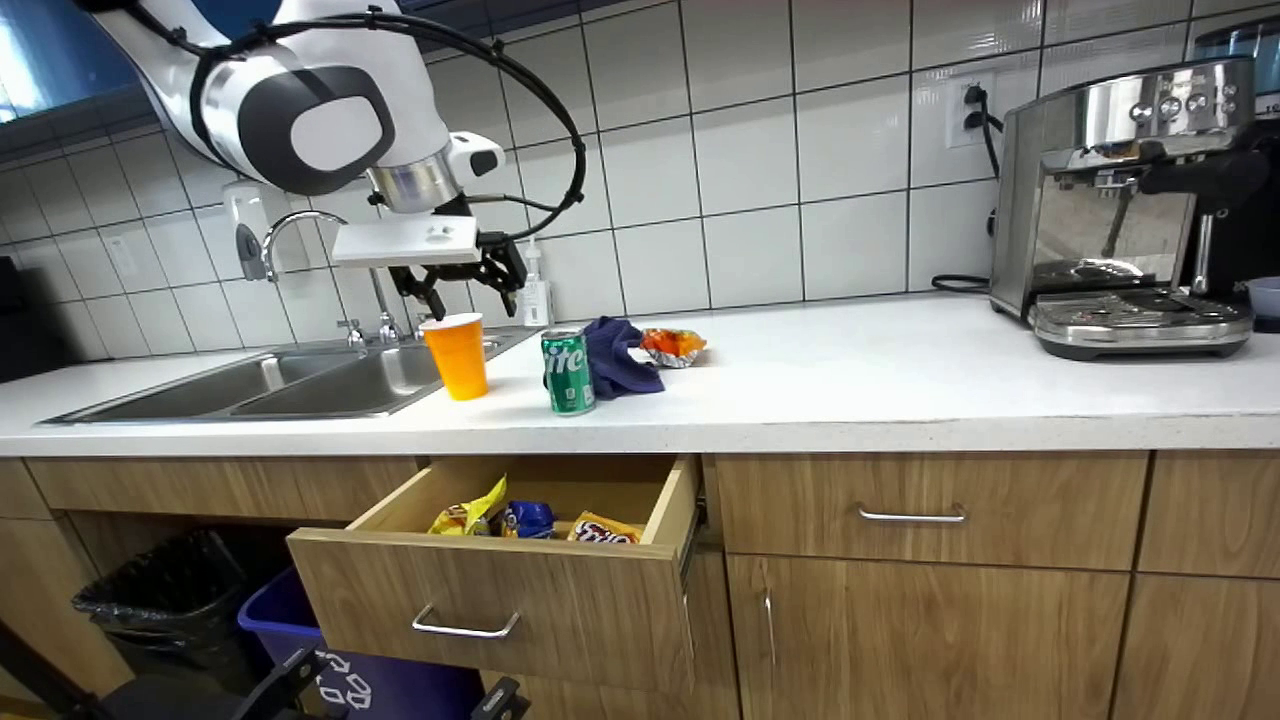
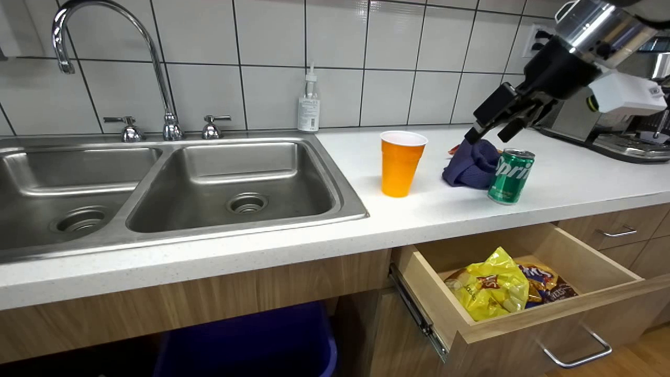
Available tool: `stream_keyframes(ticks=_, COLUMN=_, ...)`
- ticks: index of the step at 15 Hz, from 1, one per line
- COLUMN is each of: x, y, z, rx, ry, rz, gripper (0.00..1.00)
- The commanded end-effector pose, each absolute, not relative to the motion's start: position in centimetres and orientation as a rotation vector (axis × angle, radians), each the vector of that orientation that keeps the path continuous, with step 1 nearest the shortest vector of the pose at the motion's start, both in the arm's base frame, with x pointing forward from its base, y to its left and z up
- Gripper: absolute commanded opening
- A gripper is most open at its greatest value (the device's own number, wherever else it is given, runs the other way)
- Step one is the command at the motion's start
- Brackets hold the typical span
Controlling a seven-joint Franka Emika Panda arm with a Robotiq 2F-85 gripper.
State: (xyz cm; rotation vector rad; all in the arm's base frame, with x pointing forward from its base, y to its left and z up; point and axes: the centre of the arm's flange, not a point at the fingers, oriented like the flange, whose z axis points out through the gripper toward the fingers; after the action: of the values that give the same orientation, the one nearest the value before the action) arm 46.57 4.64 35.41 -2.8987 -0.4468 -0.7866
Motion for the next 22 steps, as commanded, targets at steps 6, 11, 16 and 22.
stream_keyframes(ticks=6, x=46.7, y=4.6, z=36.3, rx=-2.907, ry=-0.468, rz=-0.81, gripper=1.0)
stream_keyframes(ticks=11, x=47.1, y=4.5, z=36.9, rx=-2.924, ry=-0.431, rz=-0.832, gripper=1.0)
stream_keyframes(ticks=16, x=48.4, y=3.2, z=38.2, rx=-2.946, ry=-0.286, rz=-0.891, gripper=1.0)
stream_keyframes(ticks=22, x=50.3, y=-0.2, z=39.2, rx=-2.967, ry=-0.001, rz=-0.954, gripper=1.0)
